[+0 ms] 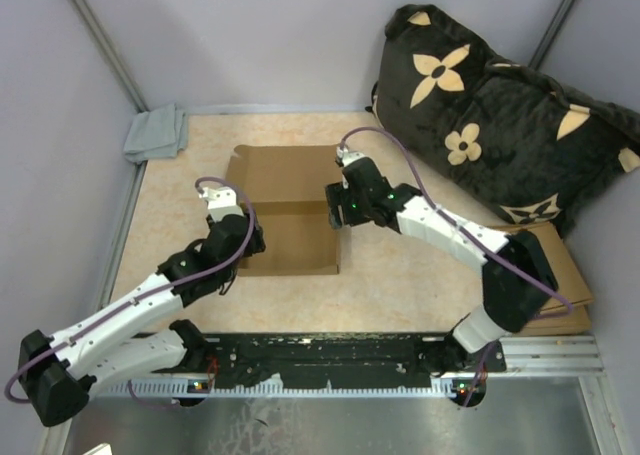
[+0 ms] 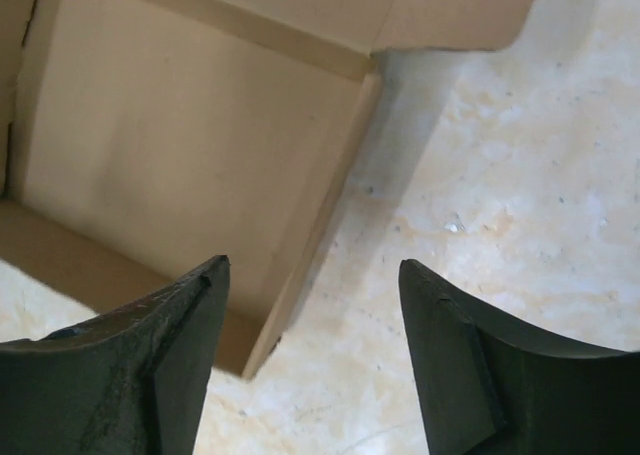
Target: Fold the paper box
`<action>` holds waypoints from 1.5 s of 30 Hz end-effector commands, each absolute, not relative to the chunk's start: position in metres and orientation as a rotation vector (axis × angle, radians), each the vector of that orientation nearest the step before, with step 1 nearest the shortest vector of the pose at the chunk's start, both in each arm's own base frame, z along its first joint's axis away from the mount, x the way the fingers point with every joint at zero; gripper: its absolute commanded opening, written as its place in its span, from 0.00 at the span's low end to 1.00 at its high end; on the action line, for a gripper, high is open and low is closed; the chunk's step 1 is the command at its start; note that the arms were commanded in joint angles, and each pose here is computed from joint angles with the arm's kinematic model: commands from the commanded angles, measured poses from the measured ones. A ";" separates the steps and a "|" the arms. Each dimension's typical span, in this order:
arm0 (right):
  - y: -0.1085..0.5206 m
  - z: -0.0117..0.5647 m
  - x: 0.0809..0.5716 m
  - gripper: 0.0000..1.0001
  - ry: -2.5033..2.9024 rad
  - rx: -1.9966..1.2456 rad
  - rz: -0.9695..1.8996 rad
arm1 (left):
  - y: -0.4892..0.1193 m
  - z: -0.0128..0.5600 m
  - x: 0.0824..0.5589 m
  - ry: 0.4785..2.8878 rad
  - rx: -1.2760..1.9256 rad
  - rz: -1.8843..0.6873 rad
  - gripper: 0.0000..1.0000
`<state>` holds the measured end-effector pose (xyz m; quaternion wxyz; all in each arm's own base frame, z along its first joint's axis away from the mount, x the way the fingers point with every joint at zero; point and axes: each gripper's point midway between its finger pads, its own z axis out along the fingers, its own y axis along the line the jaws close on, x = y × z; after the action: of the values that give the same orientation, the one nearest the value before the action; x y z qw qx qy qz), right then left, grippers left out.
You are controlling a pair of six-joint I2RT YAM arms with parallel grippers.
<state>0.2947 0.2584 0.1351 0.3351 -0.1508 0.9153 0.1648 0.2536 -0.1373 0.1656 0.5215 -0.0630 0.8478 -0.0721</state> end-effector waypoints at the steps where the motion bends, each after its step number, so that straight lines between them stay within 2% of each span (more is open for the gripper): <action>1: 0.289 0.126 0.320 0.66 2.397 -0.387 0.476 | -0.135 0.174 0.261 2.027 -0.213 -0.162 0.61; 5: 0.294 0.085 0.322 0.55 2.488 -0.367 0.447 | -0.140 0.177 0.267 2.034 -0.200 -0.165 0.62; 8: 0.287 0.063 0.322 0.39 2.530 -0.348 0.386 | -0.141 0.172 0.273 2.059 -0.187 -0.146 0.62; 10: 0.278 0.052 0.323 0.24 2.553 -0.338 0.311 | -0.142 0.167 0.279 2.081 -0.182 -0.132 0.63; 14: 0.257 0.047 0.329 0.13 2.549 -0.278 0.218 | -0.137 0.146 0.294 2.151 -0.173 -0.074 0.63; 24: 0.243 0.046 0.327 0.13 2.548 -0.212 0.250 | -0.136 0.081 0.312 2.402 -0.131 0.101 0.58; 35: 0.238 0.042 0.325 0.13 2.538 -0.114 0.266 | -0.134 0.068 0.300 2.452 -0.150 0.126 0.56; 45: 0.231 0.042 0.329 0.14 2.538 -0.007 0.287 | -0.146 0.081 0.295 2.412 -0.158 -0.002 0.58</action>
<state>0.3208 0.2345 0.0298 0.2685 -0.0428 0.9575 0.0962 0.3002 -0.1376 0.0702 0.3388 -0.0556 0.9386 0.0339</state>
